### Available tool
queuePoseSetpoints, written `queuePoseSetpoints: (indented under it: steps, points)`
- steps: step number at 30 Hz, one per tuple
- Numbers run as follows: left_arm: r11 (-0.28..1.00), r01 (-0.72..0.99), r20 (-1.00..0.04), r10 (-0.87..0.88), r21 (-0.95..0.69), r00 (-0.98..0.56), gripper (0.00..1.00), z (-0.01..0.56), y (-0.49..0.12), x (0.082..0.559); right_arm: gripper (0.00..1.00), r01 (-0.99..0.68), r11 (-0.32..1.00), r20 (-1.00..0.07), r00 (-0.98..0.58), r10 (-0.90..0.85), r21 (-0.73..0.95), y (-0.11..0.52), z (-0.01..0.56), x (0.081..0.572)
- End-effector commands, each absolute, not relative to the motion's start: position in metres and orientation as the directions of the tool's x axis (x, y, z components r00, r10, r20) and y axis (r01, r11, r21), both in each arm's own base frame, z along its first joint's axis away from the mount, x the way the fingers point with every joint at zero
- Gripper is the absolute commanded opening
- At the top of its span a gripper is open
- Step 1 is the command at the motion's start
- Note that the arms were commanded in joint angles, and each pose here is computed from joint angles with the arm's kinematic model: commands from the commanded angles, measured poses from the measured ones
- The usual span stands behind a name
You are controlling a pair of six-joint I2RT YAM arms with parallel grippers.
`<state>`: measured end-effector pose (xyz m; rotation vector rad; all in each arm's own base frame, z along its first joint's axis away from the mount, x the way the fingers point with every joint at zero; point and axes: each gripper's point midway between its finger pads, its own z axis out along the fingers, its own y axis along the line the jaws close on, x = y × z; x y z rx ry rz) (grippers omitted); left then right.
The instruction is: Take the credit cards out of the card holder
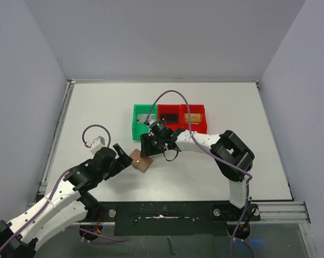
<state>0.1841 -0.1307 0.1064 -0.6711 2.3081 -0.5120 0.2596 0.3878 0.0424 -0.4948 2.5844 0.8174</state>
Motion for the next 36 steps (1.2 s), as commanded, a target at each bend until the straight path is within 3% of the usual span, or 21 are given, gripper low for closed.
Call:
queuePoseSetpoints:
  steps: [1,4,6,13,19,24,28,33,36]
  points:
    - [0.766,-0.291,-0.470,-0.598,-0.573,-0.649,0.93,0.108,-0.144,0.190,0.49,-0.484,0.726,-0.470,-0.847,-0.247,0.489,0.396,0.051,0.243]
    - [0.760,-0.284,-0.452,-0.595,-0.584,-0.664,0.85,0.102,-0.149,0.190,0.43,-0.484,0.725,-0.448,-0.853,-0.267,0.490,0.390,0.041,0.229]
    - [0.757,-0.282,-0.441,-0.594,-0.590,-0.672,0.80,0.099,-0.152,0.191,0.33,-0.468,0.738,-0.429,-0.864,-0.264,0.486,0.383,0.036,0.222]
    - [0.742,-0.201,-0.399,-0.544,-0.639,-0.738,0.66,0.095,-0.180,0.192,0.13,-0.337,0.787,-0.412,-0.904,-0.116,0.517,0.348,0.043,0.204]
    - [0.808,-0.159,-0.398,-0.438,-0.567,-0.806,0.60,0.095,-0.205,0.199,0.13,-0.124,0.843,-0.358,-0.930,0.086,0.524,0.302,0.040,0.184]
    - [0.881,-0.102,-0.430,-0.323,-0.461,-0.843,0.60,0.099,-0.237,0.208,0.13,-0.028,0.851,-0.396,-0.893,0.215,0.525,0.270,0.047,0.182]
    - [0.877,-0.037,-0.418,-0.265,-0.479,-0.869,0.60,0.093,-0.272,0.202,0.22,-0.002,0.823,-0.418,-0.862,0.287,0.569,0.256,0.058,0.184]
    - [0.866,-0.005,-0.403,-0.237,-0.500,-0.884,0.60,0.087,-0.291,0.199,0.53,0.044,0.820,-0.408,-0.851,0.330,0.571,0.242,0.056,0.184]
    - [0.863,0.021,-0.406,-0.216,-0.505,-0.888,0.60,0.088,-0.296,0.200,0.53,0.058,0.820,-0.411,-0.844,0.346,0.570,0.235,0.055,0.188]
